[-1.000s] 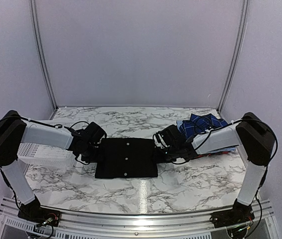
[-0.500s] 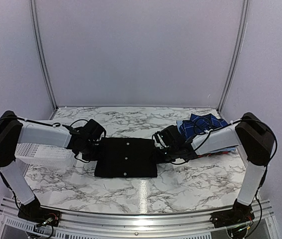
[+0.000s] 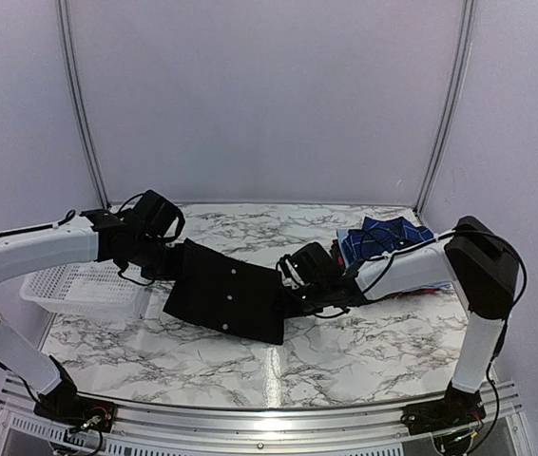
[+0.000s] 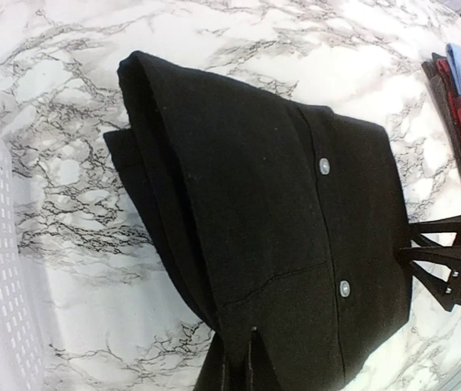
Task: Fold and stack the long sleeve shirts
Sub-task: Pick up the square-folded shirt from the center of the board, then turn over the square-folded shirt at the center of the board.
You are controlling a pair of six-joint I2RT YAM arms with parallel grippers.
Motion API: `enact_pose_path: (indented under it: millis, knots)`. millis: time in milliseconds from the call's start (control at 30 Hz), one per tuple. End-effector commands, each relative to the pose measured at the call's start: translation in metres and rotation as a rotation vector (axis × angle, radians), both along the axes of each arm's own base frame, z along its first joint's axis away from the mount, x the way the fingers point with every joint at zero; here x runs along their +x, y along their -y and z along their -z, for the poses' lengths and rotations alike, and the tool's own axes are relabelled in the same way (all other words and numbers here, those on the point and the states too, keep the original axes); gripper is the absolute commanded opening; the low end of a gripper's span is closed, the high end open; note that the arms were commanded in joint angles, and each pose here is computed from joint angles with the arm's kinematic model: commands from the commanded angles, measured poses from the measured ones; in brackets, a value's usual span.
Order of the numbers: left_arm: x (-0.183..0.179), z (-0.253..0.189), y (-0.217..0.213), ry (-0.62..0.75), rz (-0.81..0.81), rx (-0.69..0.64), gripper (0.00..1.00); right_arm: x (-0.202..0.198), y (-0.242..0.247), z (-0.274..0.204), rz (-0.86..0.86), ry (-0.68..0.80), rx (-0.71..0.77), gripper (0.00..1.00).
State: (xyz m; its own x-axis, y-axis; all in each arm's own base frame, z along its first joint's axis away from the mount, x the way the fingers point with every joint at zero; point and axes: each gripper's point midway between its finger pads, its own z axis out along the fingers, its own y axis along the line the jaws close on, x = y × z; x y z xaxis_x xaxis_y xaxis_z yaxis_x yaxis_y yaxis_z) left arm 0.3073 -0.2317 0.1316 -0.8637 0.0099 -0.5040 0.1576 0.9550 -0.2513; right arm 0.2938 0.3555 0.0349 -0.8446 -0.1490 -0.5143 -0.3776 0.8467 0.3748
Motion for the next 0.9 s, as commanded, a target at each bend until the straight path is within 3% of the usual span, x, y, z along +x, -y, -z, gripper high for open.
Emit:
enact_pose_path:
  millis: [0, 500, 733, 867]
  knots:
    - [-0.001, -0.037, -0.009, 0.032, 0.044, 0.004, 0.0, -0.002, -0.031, -0.003, -0.029, -0.006, 0.023, 0.4]
    - [0.007, -0.115, -0.007, 0.117, 0.128, -0.041, 0.0, 0.014, -0.113, 0.011, -0.088, -0.044, 0.118, 0.36]
    - [0.012, -0.136, 0.006, 0.119, 0.184, -0.057, 0.0, 0.011, -0.179, 0.019, -0.166, -0.106, 0.242, 0.43]
    - [0.017, -0.123, 0.018, 0.072, 0.207, -0.064, 0.0, 0.011, -0.192, 0.014, -0.192, -0.11, 0.273, 0.5]
